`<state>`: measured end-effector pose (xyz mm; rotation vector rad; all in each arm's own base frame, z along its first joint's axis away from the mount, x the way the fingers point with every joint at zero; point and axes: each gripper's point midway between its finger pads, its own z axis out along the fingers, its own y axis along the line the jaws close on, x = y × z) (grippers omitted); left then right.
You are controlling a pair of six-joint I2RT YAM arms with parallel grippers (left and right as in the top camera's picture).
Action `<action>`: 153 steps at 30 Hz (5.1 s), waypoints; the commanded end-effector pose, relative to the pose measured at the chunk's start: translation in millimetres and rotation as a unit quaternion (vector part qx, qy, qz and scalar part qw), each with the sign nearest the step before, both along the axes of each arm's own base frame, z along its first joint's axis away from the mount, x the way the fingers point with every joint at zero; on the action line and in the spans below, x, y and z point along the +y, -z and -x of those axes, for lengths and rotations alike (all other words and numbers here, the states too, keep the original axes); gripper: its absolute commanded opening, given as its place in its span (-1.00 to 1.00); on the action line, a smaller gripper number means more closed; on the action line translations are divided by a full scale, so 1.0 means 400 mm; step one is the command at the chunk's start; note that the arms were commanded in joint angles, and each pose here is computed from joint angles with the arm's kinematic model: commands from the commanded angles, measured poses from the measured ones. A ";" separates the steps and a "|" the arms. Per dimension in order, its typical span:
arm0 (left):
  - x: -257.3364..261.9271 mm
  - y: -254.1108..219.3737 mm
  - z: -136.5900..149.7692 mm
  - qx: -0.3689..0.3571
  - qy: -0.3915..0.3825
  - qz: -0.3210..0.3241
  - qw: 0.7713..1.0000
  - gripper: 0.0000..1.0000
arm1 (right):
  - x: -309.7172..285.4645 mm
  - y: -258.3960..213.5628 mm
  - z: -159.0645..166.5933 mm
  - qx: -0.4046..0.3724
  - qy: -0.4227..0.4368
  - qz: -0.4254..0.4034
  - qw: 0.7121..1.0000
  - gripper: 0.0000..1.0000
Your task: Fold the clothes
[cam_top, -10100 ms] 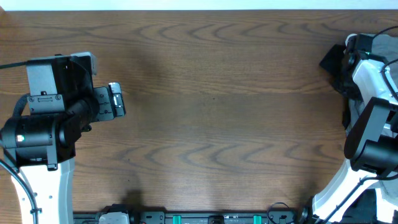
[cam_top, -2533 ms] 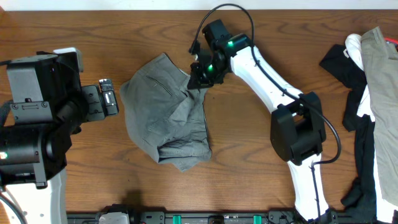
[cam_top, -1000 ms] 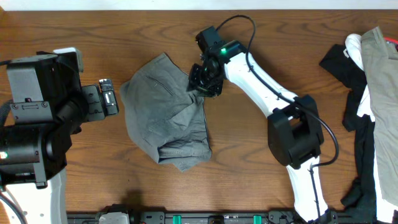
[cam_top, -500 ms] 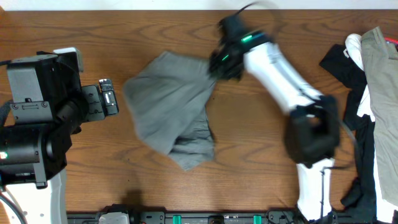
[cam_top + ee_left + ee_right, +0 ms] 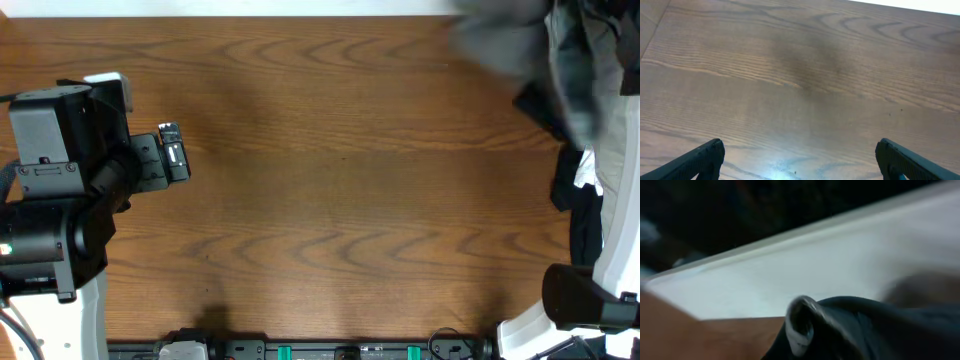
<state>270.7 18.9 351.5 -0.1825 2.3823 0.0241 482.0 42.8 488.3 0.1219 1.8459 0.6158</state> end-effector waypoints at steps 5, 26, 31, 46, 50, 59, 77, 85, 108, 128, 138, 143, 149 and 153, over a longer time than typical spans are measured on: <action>0.003 -0.010 0.002 -0.007 -0.003 -0.001 1.000 0.96 | 0.322 0.070 0.028 -0.008 -0.195 0.052 0.979 -0.98; -0.004 0.000 0.024 0.007 0.002 0.005 1.000 0.96 | 0.641 0.176 0.109 -0.003 -0.285 0.122 0.951 -0.98; -0.089 0.036 0.001 0.034 0.072 0.079 0.994 0.96 | 0.653 0.108 0.110 -0.048 -0.292 0.095 0.951 -0.97; -0.295 0.173 -0.078 0.098 0.222 0.156 0.958 0.97 | 0.665 -0.005 0.091 -0.099 -0.269 0.014 0.958 -0.97; -0.334 0.207 -0.103 0.084 0.231 0.100 0.964 0.96 | 0.660 -0.020 0.083 -0.105 -0.257 0.002 0.961 -0.97; -0.425 0.333 -0.139 0.085 0.206 0.030 0.974 0.96 | 0.666 -0.028 0.087 -0.105 -0.257 -0.009 0.961 -0.97; -0.575 0.421 -0.146 0.074 0.239 -0.045 0.967 0.87 | 0.675 -0.035 0.093 -0.110 -0.260 -0.010 0.959 -0.96; -0.559 0.457 -0.110 0.118 0.217 -0.044 0.968 0.72 | 0.663 -0.056 0.088 -0.124 -0.245 -0.011 0.961 -0.95; -0.587 0.361 -0.069 0.046 0.175 -0.034 0.983 0.96 | 0.643 -0.056 0.066 -0.121 -0.210 -0.012 0.970 -0.95; -0.621 0.504 -0.106 0.081 0.090 -0.043 0.992 0.88 | 0.645 -0.062 0.068 -0.124 -0.213 -0.016 0.969 -0.93; -0.603 0.493 -0.133 0.052 0.072 -0.067 0.994 0.29 | 0.652 -0.066 0.079 -0.120 -0.225 -0.028 0.967 -0.94; -0.601 0.485 -0.142 0.040 0.065 -0.070 0.995 0.29 | 0.641 -0.097 0.102 -0.131 -0.225 -0.031 0.965 -0.94; -0.605 0.482 -0.147 0.036 0.066 -0.066 0.995 -0.12 | 0.624 -0.136 0.136 -0.143 -0.227 -0.034 0.963 -0.93; -0.606 0.484 -0.143 0.042 0.088 -0.082 0.992 -0.88 | 0.618 -0.145 0.143 -0.147 -0.226 -0.033 0.962 -0.92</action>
